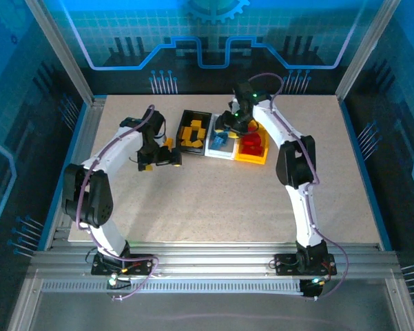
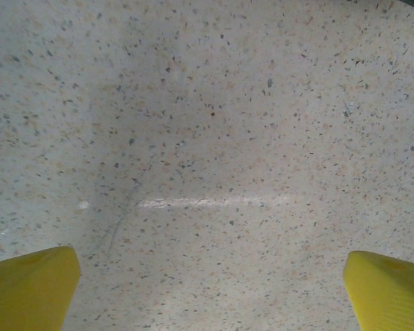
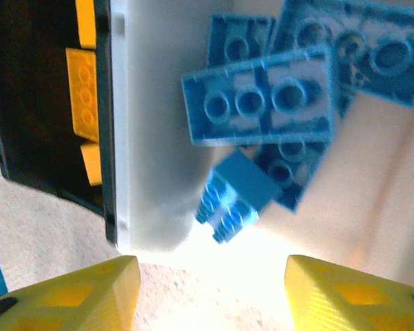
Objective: Sort the legos into containers by color
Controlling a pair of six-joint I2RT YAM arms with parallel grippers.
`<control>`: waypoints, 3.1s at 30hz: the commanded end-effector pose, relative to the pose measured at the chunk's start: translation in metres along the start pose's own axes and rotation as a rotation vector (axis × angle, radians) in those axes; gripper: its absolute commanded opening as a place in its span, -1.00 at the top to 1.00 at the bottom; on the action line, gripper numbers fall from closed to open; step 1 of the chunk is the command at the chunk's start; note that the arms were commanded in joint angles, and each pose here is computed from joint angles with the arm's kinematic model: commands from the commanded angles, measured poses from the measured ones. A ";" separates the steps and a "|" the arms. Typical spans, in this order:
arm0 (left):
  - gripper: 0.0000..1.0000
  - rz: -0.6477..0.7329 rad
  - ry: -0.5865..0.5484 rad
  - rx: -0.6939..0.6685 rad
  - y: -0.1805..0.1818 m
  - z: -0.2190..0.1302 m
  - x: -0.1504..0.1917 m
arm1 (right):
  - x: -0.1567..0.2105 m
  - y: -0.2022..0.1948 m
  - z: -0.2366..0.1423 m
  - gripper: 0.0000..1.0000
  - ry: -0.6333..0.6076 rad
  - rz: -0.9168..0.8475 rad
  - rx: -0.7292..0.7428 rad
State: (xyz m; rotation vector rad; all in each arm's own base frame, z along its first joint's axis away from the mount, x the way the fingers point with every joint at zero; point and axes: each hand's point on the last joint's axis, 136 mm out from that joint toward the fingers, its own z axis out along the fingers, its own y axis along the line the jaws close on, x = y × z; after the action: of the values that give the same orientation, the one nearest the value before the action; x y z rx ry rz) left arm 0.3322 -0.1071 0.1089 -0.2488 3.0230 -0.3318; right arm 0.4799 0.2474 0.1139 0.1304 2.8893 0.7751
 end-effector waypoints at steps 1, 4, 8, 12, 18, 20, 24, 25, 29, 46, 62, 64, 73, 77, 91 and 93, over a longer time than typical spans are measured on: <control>-0.98 -0.040 -0.005 0.083 -0.014 -0.004 0.005 | 0.020 0.018 -0.041 -0.18 -0.055 -0.079 -0.001; -0.98 -0.068 0.005 0.119 -0.019 0.001 0.007 | 0.053 0.017 -0.044 -0.18 -0.069 -0.140 0.017; -0.98 -0.104 0.032 0.138 -0.021 0.011 0.011 | 0.103 0.012 -0.039 -0.19 -0.076 -0.263 0.059; -0.98 -0.139 0.051 0.147 -0.020 0.020 0.016 | 0.162 0.002 -0.021 -0.19 -0.020 -0.301 0.038; -0.98 -0.178 0.058 0.147 -0.016 0.032 0.021 | 0.208 -0.011 -0.010 -0.20 0.020 -0.320 0.055; -0.98 -0.174 0.038 0.122 -0.012 0.031 0.017 | 0.212 -0.013 -0.010 -0.20 0.029 -0.320 0.061; -0.98 -0.155 0.008 0.058 0.002 0.025 0.000 | 0.209 -0.012 -0.015 -0.20 0.024 -0.334 0.073; -0.98 -0.164 -0.003 0.051 0.007 0.021 -0.008 | 0.209 -0.011 -0.016 -0.20 0.027 -0.339 0.072; -0.98 -0.237 -0.068 0.076 0.026 0.004 -0.044 | 0.209 -0.008 -0.020 -0.20 0.031 -0.335 0.068; -0.87 -0.226 -0.143 0.048 0.039 0.018 -0.169 | 0.207 0.003 -0.037 -0.20 0.057 -0.277 0.085; -0.83 0.032 -0.048 -0.084 0.017 0.068 -0.160 | 0.202 0.013 -0.030 -0.20 0.072 -0.230 0.084; -0.81 0.037 -0.037 -0.101 0.017 0.074 -0.157 | 0.202 0.013 -0.028 -0.20 0.076 -0.232 0.085; -0.67 0.055 0.000 -0.171 0.033 0.089 -0.146 | 0.208 0.008 -0.026 -0.20 0.093 -0.246 0.094; -0.56 0.065 0.010 -0.198 0.041 0.094 -0.144 | 0.210 0.006 -0.026 -0.20 0.095 -0.250 0.101; 0.09 0.033 0.032 -0.181 0.055 0.100 -0.132 | 0.210 0.009 -0.026 -0.20 0.087 -0.249 0.104; 0.19 0.029 0.030 -0.170 0.056 0.099 -0.128 | 0.209 0.012 -0.025 -0.20 0.087 -0.252 0.102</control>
State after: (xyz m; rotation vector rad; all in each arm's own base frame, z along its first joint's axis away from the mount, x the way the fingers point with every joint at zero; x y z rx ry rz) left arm 0.4761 -0.0567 0.0150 -0.1994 3.0406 -0.0559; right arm 0.2756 0.2670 0.1142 -0.2457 2.9321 0.6098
